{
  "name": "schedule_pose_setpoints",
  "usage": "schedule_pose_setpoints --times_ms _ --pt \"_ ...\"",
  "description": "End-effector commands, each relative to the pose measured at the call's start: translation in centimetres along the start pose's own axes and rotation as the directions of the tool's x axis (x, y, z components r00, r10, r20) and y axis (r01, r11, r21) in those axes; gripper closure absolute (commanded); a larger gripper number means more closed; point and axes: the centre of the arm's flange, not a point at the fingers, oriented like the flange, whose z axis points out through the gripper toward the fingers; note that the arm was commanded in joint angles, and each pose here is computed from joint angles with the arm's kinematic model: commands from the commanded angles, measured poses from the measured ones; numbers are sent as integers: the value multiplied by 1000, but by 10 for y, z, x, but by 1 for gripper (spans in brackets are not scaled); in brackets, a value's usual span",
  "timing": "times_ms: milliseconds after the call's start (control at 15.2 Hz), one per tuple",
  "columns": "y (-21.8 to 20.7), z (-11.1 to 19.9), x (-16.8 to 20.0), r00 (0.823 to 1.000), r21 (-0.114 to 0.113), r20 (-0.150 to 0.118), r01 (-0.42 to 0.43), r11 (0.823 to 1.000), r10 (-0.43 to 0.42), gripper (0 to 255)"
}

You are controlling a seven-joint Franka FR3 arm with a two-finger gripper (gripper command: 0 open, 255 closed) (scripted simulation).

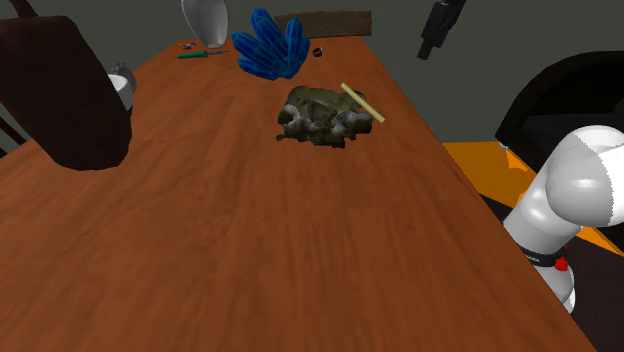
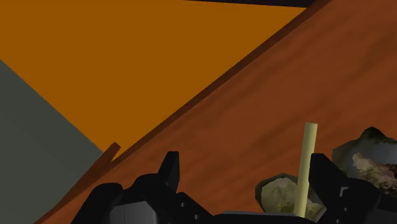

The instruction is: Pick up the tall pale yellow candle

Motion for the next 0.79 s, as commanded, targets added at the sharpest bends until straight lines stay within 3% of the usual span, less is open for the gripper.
schedule_pose_setpoints --times_ms 0,330,726 --pt "0 0 0 1000 0 0 0 1000 0 0" --pt "-37 35 31 995 -9 -85 -47 999 46 0" --pt "-79 74 74 977 -14 -187 -103 995 99 0"
